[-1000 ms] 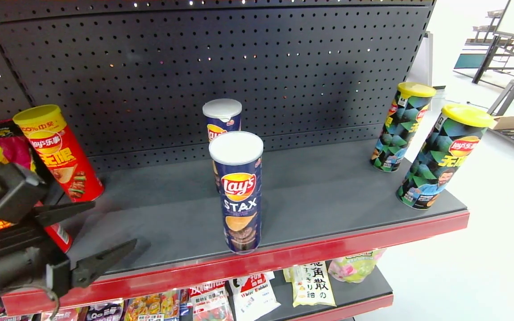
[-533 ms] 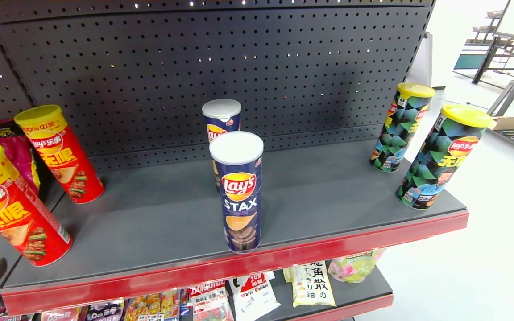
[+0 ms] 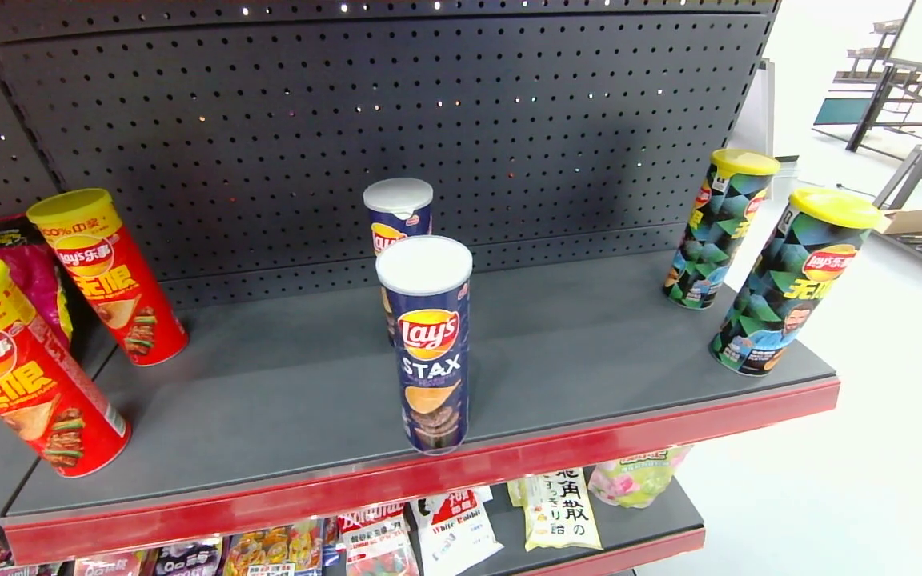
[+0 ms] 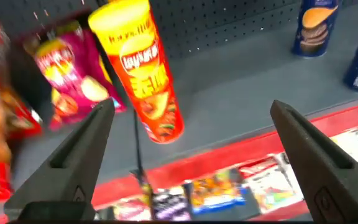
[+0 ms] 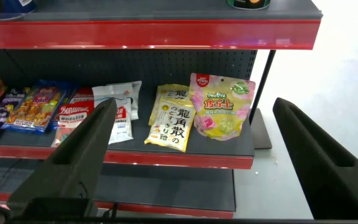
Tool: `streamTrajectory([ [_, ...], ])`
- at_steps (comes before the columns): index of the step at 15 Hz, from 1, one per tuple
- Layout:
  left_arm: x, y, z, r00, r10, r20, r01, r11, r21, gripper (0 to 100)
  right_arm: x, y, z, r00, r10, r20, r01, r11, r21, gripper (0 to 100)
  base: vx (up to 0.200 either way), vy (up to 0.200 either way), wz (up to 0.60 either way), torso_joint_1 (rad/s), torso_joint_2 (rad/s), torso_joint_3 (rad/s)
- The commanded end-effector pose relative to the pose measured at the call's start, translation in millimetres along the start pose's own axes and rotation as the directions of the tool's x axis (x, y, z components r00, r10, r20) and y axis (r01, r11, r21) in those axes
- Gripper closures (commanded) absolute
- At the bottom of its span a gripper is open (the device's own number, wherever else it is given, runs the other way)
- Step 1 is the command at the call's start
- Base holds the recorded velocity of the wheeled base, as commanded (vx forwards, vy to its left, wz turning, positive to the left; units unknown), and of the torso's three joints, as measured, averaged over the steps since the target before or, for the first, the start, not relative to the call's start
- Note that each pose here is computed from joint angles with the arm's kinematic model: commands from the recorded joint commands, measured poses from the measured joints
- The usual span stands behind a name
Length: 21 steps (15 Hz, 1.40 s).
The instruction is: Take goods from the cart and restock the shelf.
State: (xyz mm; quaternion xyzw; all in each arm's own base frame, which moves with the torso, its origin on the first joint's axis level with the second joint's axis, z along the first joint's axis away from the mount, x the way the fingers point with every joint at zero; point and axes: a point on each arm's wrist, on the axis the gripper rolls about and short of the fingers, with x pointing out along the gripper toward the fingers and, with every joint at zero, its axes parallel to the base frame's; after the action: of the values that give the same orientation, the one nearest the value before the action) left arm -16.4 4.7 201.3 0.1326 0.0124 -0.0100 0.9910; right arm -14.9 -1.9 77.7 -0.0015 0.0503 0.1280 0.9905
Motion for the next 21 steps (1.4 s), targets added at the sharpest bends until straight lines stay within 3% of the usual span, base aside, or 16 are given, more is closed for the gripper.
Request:
streamTrajectory([
  [1,-0.7,0.5,1.4,1.0,0.0,0.008,-0.001,0.999,0.043,0,0.1,0.0,0.1,1.0,0.0,-0.001,0.0,1.0,0.0,0,0.0,0.0,0.0,0.0,0.0,0.0],
  [12,-3.0,-0.6,-0.9,0.999,-0.038,0.024,0.037,0.999,0.039,0,0.1,0.0,0.0,1.0,0.0,-0.002,0.0,1.0,-0.003,0,-0.036,0.0,0.0,0.0,0.0,0.001],
  [17,-4.1,-2.7,-5.9,0.997,-0.076,0.03,0.075,0.996,0.038,0,0.1,0.0,0.0,1.0,0.004,-0.002,-0.004,1.0,-0.003,0,0.0,0.0,0.6,0.002,0.0,0.0],
  [19,-3.9,-3.0,-7.2,0.997,-0.075,0.025,0.074,0.997,0.016,0,0.1,0.0,0.0,1.0,0.002,-0.002,-0.002,1.0,-0.003,0,0.0,0.0,0.6,0.012,0.0,0.007],
  [20,-3.1,-3.6,-9.0,0.997,-0.075,0.018,0.075,0.997,-0.015,0,0.1,0.0,0.0,1.0,0.002,-0.002,-0.002,1.0,-0.002,0,0.0,0.0,0.6,-0.012,0.0,-0.002],
  [21,-2.9,-4.5,-12.0,0.997,-0.08,0.012,0.08,0.994,-0.076,0,0.1,0.0,0.1,1.0,0.002,-0.001,-0.002,1.0,0.0,0,0.0,0.0,0.0,0.0,0.0,0.0],
])
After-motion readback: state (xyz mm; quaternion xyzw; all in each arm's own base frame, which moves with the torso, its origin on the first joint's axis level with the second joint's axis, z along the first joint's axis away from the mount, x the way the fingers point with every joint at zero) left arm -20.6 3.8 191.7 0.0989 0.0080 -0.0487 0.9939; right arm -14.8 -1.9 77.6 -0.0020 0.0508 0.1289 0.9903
